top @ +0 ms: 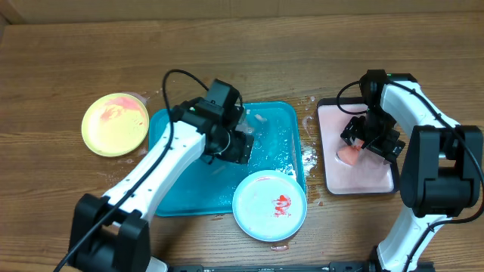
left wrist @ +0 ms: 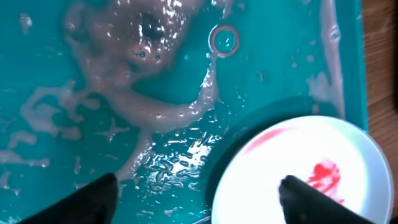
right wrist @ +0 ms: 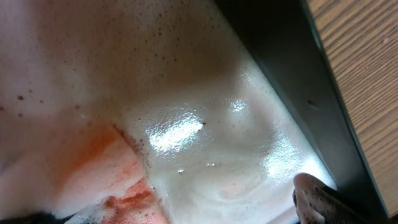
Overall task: Clean dirty plates on tray and stack at the side
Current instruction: 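Move the left gripper back over the tray toward the white plate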
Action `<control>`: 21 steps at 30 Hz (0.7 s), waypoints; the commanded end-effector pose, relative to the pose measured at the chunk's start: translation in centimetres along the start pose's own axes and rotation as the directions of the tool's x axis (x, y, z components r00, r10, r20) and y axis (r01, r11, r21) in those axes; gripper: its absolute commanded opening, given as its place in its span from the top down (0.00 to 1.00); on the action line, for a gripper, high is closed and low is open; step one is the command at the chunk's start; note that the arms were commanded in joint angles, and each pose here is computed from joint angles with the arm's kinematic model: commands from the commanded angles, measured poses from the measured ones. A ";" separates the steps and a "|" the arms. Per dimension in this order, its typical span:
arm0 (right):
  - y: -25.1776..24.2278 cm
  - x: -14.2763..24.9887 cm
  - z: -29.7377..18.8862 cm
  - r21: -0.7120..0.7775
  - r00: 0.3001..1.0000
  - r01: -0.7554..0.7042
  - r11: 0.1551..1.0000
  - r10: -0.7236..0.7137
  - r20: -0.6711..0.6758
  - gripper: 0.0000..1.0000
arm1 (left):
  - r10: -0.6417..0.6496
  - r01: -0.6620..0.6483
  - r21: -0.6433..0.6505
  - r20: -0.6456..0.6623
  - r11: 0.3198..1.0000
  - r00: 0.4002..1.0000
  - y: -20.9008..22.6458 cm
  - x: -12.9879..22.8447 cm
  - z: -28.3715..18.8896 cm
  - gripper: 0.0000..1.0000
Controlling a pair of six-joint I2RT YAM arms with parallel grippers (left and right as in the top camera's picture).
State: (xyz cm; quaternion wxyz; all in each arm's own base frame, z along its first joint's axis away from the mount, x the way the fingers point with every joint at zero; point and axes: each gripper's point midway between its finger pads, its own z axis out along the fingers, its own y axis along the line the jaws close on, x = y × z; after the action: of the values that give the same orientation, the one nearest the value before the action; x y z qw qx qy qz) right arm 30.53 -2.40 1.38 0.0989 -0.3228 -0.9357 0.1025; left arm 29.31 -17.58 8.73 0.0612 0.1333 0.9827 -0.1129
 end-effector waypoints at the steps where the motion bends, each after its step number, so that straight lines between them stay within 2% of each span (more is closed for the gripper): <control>1: 0.4 1.6 1.8 0.020 0.996 0.034 0.999 -0.032 -0.080 0.00 | 0.019 -0.020 -0.030 -0.041 0.999 0.999 0.7 0.1 1.6 0.16; 4: 0.0 0.9 0.3 0.041 0.999 0.035 0.999 -0.035 -0.021 0.00 | 0.015 -0.017 -0.034 -0.062 0.999 0.998 0.9 0.2 2.5 0.15; 14: -0.2 -0.1 -7.7 -0.115 0.982 0.020 0.993 0.002 0.189 0.00 | 0.016 -0.017 -0.033 -0.059 0.999 0.998 1.0 -0.3 3.6 0.16; 21: -1.4 0.6 -10.0 -0.141 0.972 0.018 0.990 0.016 0.235 0.00 | 0.034 -0.035 -0.030 -0.046 0.999 0.998 0.9 -0.6 3.6 0.12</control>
State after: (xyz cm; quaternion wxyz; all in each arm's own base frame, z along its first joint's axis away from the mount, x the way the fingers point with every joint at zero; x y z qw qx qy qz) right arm 31.35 -1.62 10.10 -0.0144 -0.3147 -0.9463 0.0720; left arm 30.34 -17.75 5.53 0.0430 0.1334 0.9852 -0.0986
